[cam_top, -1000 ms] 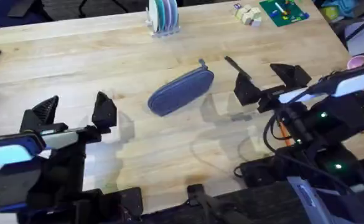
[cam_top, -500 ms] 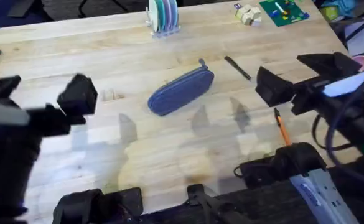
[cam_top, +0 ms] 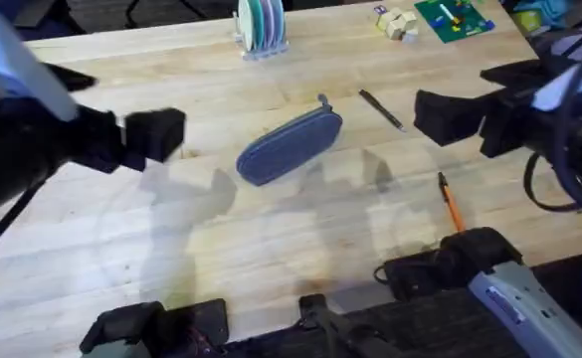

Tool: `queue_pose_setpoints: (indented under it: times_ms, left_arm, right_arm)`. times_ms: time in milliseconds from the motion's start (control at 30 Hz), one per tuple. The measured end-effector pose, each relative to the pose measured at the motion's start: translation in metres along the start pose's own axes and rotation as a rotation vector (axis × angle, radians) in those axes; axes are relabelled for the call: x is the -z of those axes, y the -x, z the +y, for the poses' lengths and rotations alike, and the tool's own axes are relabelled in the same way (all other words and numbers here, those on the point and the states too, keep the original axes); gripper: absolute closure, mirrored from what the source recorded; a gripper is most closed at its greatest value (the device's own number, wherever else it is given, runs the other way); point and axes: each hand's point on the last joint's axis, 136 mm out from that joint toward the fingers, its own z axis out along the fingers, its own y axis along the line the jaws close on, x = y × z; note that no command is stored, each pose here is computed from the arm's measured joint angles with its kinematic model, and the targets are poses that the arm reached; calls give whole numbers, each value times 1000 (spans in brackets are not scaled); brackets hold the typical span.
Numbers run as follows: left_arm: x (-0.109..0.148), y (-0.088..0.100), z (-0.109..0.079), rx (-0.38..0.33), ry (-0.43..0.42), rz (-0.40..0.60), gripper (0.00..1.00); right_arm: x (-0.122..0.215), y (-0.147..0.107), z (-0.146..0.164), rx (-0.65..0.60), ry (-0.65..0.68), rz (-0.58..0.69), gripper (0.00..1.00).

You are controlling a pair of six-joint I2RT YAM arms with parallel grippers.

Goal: Unzip the bag, pick up the pens from the table one at a time and place them inside, then zip the bag closed.

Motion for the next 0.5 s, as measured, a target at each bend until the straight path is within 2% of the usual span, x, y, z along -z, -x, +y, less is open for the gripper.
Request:
queue_pose_setpoints:
  times_ms: [133,333,500]
  left_arm:
    - [-15,-16,-27,-96,-188,55,8]
    - [-16,-31,-70,-270,-469,32,8]
    - [-14,-32,-88,-382,-591,-35,8]
  right_arm:
    - [-6,-4,0,-1,2,31,3]
    - [-7,-4,0,-1,3,33,3]
    - [-7,-4,0,4,3,33,3]
